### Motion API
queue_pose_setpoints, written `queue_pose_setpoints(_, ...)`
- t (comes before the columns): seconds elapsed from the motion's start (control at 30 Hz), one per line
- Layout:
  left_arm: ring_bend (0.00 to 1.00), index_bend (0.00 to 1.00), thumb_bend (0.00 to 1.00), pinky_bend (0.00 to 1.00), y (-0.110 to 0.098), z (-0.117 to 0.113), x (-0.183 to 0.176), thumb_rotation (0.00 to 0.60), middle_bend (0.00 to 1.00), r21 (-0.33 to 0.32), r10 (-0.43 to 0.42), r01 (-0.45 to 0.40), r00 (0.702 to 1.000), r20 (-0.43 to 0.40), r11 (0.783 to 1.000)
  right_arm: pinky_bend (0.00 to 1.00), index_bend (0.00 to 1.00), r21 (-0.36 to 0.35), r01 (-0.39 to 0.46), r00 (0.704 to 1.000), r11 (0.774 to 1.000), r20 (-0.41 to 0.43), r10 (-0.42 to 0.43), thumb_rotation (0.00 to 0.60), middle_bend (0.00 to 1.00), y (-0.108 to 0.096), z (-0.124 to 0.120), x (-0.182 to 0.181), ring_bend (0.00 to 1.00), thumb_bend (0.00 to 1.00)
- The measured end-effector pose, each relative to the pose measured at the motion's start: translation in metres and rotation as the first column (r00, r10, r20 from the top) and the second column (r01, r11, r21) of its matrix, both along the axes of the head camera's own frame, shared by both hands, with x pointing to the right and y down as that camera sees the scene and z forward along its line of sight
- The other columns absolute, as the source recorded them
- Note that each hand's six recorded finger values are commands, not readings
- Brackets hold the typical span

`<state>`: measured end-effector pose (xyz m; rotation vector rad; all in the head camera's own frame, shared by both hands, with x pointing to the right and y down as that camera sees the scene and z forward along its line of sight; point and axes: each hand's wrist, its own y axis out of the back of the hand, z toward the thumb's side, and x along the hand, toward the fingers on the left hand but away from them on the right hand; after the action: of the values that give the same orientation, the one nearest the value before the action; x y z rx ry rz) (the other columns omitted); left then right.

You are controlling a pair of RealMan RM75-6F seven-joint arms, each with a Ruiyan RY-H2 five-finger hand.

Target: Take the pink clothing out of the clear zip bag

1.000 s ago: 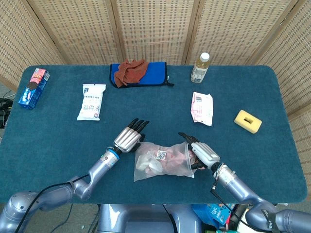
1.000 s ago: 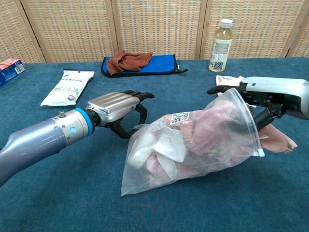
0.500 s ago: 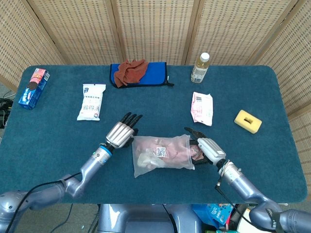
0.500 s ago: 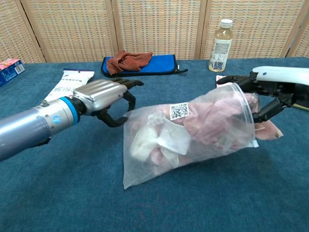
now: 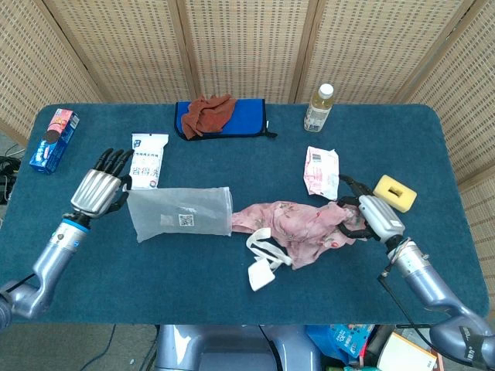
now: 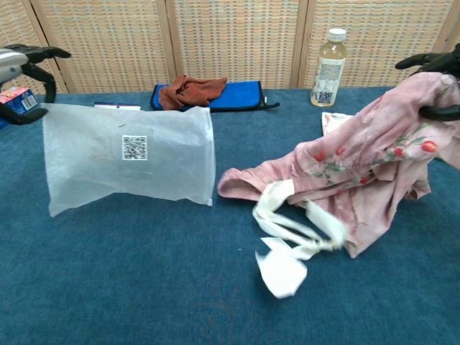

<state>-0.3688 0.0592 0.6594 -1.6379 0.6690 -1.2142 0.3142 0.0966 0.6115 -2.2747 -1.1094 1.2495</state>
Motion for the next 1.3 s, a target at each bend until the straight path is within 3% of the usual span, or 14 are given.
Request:
queue_pose_setpoints(0.3,0.0,0.62,0.46,0.0,0.003,-0.007,-0.089,0.6,0.0,-0.009,-0.122,0.122,0.99,0.07,0.992,0.0,0.71,-0.008,-0.04,0.995,0.999,-0.088,0.039,0.6,0.0,0.002,0.009,0.041,0.0,0.81)
queue_pose_setpoints(0.37,0.0,0.55,0.46,0.0,0.004,-0.005,-0.099,0.6,0.0,-0.017,-0.135,0.137,0.988,0.076,0.99,0.0,0.71,-0.01,-0.043,0.994,0.999,-0.099,0.042,0.6,0.0,0.005,0.012,0.046,0.0,0.81)
queue_pose_setpoints(0.4,0.0,0.44,0.47,0.0,0.005,-0.004,-0.104,0.6,0.0,-0.025,-0.141,0.144,0.987,0.076,0.989,0.0,0.69,-0.011,-0.043,0.994,0.999,-0.101,0.042,0.6,0.0,0.006,0.013,0.047,0.0,0.81)
queue_pose_setpoints(0.47,0.0,0.17,0.43,0.0,0.008,-0.001,-0.109,0.6,0.0,-0.042,-0.144,0.148,0.986,0.082,0.988,0.0,0.48,-0.007,-0.042,0.994,0.999,-0.102,0.041,0.6,0.0,0.006,0.013,0.048,0.0,0.59)
queue_pose_setpoints(0.5,0.0,0.06,0.34,0.0,0.009,0.001,-0.111,0.6,0.0,-0.054,-0.144,0.15,0.986,0.088,0.987,0.0,0.27,-0.003,-0.039,0.994,0.999,-0.105,0.038,0.6,0.0,0.006,0.013,0.049,0.0,0.35)
queue_pose_setpoints(0.53,0.0,0.0,0.24,0.0,0.01,0.002,-0.112,0.6,0.0,-0.062,-0.145,0.151,0.985,0.092,0.987,0.0,0.09,0.002,-0.034,0.994,0.999,-0.108,0.034,0.6,0.0,0.007,0.012,0.049,0.0,0.14)
queue_pose_setpoints(0.6,0.0,0.0,0.13,0.0,0.012,0.002,-0.114,0.6,0.0,-0.08,-0.151,0.158,0.984,0.093,0.984,0.0,0.0,0.017,-0.024,0.993,1.0,-0.116,0.026,0.6,0.0,0.007,0.01,0.05,0.0,0.0)
queue_pose_setpoints(0.77,0.0,0.0,0.11,0.0,0.016,-0.016,-0.115,0.6,0.0,-0.079,-0.18,0.184,0.982,0.056,0.98,0.0,0.0,0.132,-0.006,0.989,0.991,-0.148,0.025,0.6,0.0,0.002,-0.005,0.057,0.0,0.0)
queue_pose_setpoints(0.93,0.0,0.0,0.11,0.0,0.028,-0.05,-0.121,0.6,0.0,-0.008,-0.243,0.243,0.97,-0.008,0.97,0.0,0.0,0.294,0.026,0.979,0.955,-0.199,0.035,0.6,0.0,0.003,-0.03,0.069,0.0,0.0)
queue_pose_setpoints(1.1,0.0,0.0,0.1,0.0,0.063,-0.085,-0.136,0.6,0.0,0.082,-0.312,0.313,0.95,-0.025,0.946,0.0,0.0,0.409,0.06,0.965,0.91,-0.255,0.051,0.6,0.0,0.031,-0.055,0.087,0.0,0.0)
queue_pose_setpoints(1.3,0.0,0.0,0.11,0.0,0.103,-0.103,-0.135,0.6,0.0,0.098,-0.366,0.366,0.93,-0.017,0.925,0.0,0.0,0.431,0.103,0.94,0.897,-0.337,0.054,0.6,0.0,0.072,-0.067,0.093,0.0,0.0)
